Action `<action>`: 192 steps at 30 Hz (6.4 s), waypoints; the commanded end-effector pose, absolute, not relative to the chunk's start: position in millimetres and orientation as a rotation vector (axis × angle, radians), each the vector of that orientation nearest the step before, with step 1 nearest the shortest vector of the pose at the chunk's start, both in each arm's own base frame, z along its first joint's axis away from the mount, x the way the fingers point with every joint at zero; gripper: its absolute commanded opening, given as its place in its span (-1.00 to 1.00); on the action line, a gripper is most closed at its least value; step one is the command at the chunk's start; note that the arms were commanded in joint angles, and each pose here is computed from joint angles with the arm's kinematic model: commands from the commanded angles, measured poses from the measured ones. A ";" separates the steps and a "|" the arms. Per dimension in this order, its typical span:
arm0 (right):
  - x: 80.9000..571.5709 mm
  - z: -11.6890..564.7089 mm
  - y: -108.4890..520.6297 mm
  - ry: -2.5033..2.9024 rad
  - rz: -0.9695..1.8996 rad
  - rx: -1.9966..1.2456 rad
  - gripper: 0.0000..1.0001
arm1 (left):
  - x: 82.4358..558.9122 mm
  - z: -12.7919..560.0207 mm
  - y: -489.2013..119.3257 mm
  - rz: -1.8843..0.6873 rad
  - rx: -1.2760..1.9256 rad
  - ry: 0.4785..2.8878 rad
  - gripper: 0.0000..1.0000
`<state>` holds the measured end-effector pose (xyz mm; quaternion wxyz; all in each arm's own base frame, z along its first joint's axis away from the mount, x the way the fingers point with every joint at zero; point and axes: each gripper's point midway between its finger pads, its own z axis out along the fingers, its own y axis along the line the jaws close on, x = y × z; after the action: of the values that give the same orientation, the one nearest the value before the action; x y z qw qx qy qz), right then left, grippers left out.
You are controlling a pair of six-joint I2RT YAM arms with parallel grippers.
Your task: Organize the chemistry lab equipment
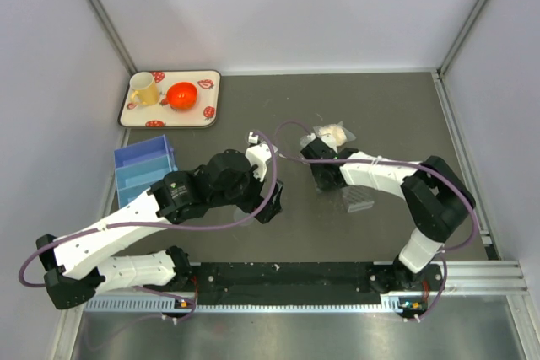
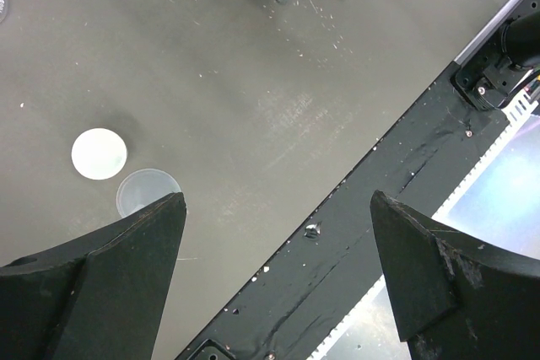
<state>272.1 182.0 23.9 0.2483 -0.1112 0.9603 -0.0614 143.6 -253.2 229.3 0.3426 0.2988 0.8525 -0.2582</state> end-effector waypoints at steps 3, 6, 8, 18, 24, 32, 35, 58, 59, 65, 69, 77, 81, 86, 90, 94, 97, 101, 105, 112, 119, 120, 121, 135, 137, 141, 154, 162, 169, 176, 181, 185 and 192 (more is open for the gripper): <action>292.6 19.2 146.5 2.620 -0.268 -0.183 -0.01 | 148.7 245.1 -257.6 -0.695 0.763 2.154 0.91; 297.8 17.1 133.0 2.644 -0.261 -0.124 0.00 | 148.3 245.1 -256.8 -0.696 0.762 2.152 0.91; 300.1 16.5 127.3 2.654 -0.252 -0.090 0.00 | 147.5 245.3 -256.6 -0.700 0.763 2.151 0.92; 304.3 3.8 78.1 2.716 -0.295 0.133 0.03 | 145.4 246.4 -255.7 -0.721 0.760 2.135 0.92; 307.0 10.3 44.2 2.686 -0.426 0.233 0.07 | 150.7 243.9 -259.1 -0.709 0.736 2.137 0.93; 305.1 14.8 20.0 2.670 -0.459 0.363 0.08 | 163.7 241.0 -257.8 -0.654 0.693 2.150 0.93; 312.0 24.4 26.7 2.653 -0.403 0.378 0.08 | 172.5 239.7 -252.7 -0.641 0.652 2.165 0.93; 318.7 163.4 171.8 2.359 -0.080 -0.120 0.10 | 321.7 190.3 -26.3 0.042 -0.501 2.365 0.97; 310.6 163.1 182.9 2.353 -0.061 -0.161 0.10 | 321.5 185.1 -18.5 0.058 -0.531 2.374 0.97; 278.2 149.9 216.0 2.351 0.056 -0.263 0.10 | 320.7 158.7 25.9 0.149 -0.685 2.414 0.97; 265.0 145.3 217.5 2.348 0.103 -0.272 0.10 | 317.4 142.9 42.9 0.183 -0.738 2.442 0.97; 250.4 154.6 211.2 2.309 0.182 -0.271 0.10 | 327.3 113.6 33.1 0.127 -0.692 2.537 0.84; 242.3 157.5 211.3 2.293 0.222 -0.274 0.10 | 333.7 101.3 35.0 0.146 -0.681 2.573 0.70; 238.3 147.8 206.4 2.296 0.211 -0.279 0.10 | 340.2 86.6 40.4 0.182 -0.658 2.612 0.52; 234.7 139.0 206.0 2.310 0.214 -0.291 0.10 | 340.1 80.9 50.9 0.228 -0.673 2.633 0.37; 233.4 136.4 206.2 2.310 0.227 -0.282 0.10 | 339.6 80.3 54.1 0.250 -0.678 2.631 0.25; 232.3 133.8 207.1 2.317 0.233 -0.284 0.10 | 335.9 74.4 49.1 0.222 -0.672 2.669 -0.35; 230.5 132.0 206.0 2.321 0.238 -0.279 0.10 | 334.1 73.3 43.5 0.178 -0.659 2.674 -1.00; 227.6 129.0 202.3 2.324 0.234 -0.276 0.10 | 333.6 73.7 40.2 0.155 -0.647 2.678 -1.00; 224.6 126.8 198.8 2.326 0.235 -0.267 0.10 | 338.0 70.1 11.3 0.095 -0.511 2.701 -1.00; 222.2 126.7 196.3 2.326 0.236 -0.264 0.09 | 344.5 59.7 -43.0 0.045 -0.230 2.762 -1.00; 221.4 126.2 196.2 2.329 0.238 -0.266 0.10 | 345.7 60.8 -47.2 0.055 -0.198 2.760 -1.00; 221.4 126.2 196.2 2.329 0.238 -0.266 0.10 | 345.1 57.7 -51.1 0.065 -0.176 2.770 -1.00; 216.0 129.1 191.7 2.329 0.247 -0.266 0.09 | 330.8 25.5 -138.1 0.023 0.205 2.814 -1.00; 214.5 126.9 189.5 2.333 0.239 -0.264 0.09 | 329.2 23.0 -150.4 -0.004 0.244 2.810 -1.00; 212.4 124.8 186.5 2.339 0.233 -0.258 0.09 | 329.7 25.5 -166.1 -0.054 0.276 2.800 -1.00; 209.4 123.8 188.8 2.348 0.235 -0.264 0.09 | 324.7 47.3 -209.8 -0.206 0.403 2.745 -1.00; 205.4 122.0 188.9 2.358 0.231 -0.266 0.08 | 305.8 44.3 -249.9 -0.294 0.558 2.726 -1.00; 201.9 123.1 184.7 2.361 0.214 -0.265 0.08 | 281.2 32.5 -280.3 -0.360 0.723 2.718 -1.00; 200.0 126.3 178.1 2.361 0.191 -0.259 0.08 | 256.7 29.4 -304.7 -0.427 0.850 2.682 -1.00; 199.4 127.7 174.5 2.363 0.174 -0.254 0.08 | 242.4 32.4 -313.5 -0.478 0.904 2.662 -1.00; 199.2 127.3 173.3 2.367 0.165 -0.255 0.08 | 235.0 34.9 -316.1 -0.500 0.916 2.652 -1.00; 198.2 125.9 170.7 2.375 0.145 -0.258 0.08 | 231.2 32.9 -319.8 -0.501 0.914 2.658 -1.00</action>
<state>194.9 168.3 113.2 0.3466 -0.1075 0.9303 0.0531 275.4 -314.1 65.4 0.2309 0.3105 0.9114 -0.1401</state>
